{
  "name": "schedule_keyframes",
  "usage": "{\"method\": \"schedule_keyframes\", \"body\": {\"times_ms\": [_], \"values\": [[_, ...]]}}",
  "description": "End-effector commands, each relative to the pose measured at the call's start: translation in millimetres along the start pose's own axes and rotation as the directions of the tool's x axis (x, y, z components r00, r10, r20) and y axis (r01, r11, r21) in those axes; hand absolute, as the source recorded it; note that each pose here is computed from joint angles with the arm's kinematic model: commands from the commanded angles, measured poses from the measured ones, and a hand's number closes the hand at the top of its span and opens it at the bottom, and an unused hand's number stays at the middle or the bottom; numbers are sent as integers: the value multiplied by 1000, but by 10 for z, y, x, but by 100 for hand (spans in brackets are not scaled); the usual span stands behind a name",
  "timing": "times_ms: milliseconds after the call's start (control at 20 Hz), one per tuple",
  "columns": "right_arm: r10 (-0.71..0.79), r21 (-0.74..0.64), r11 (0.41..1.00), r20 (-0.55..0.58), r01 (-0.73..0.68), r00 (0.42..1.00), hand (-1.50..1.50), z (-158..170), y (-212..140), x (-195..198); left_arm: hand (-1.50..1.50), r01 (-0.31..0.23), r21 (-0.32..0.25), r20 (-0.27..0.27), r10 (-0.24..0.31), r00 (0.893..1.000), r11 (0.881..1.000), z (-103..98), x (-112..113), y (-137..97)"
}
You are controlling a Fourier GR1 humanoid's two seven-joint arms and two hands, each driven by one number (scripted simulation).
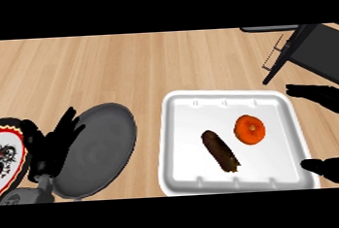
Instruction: Pick the sweet potato from the tray and place it in the tiered shelf
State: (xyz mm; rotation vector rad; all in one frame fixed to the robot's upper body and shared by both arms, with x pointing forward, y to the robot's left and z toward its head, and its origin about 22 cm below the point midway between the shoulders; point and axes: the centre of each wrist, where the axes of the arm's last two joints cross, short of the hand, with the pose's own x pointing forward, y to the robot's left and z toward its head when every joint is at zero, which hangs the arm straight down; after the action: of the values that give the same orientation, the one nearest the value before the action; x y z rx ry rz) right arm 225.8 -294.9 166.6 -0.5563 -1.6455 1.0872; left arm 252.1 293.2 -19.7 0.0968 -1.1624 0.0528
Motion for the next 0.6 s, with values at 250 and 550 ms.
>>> {"method": "schedule_keyframes", "body": {"times_ms": [250,550], "values": [[163,175,973,-75,-148,984,-150,221,209,953,0,1,-20,-56,-2,998,1000,72,-78,56],[272,152,958,-201,-245,941,-150,32,625,1278,0,-1,-24,-38,0,999,1000,18,17,16]]}}
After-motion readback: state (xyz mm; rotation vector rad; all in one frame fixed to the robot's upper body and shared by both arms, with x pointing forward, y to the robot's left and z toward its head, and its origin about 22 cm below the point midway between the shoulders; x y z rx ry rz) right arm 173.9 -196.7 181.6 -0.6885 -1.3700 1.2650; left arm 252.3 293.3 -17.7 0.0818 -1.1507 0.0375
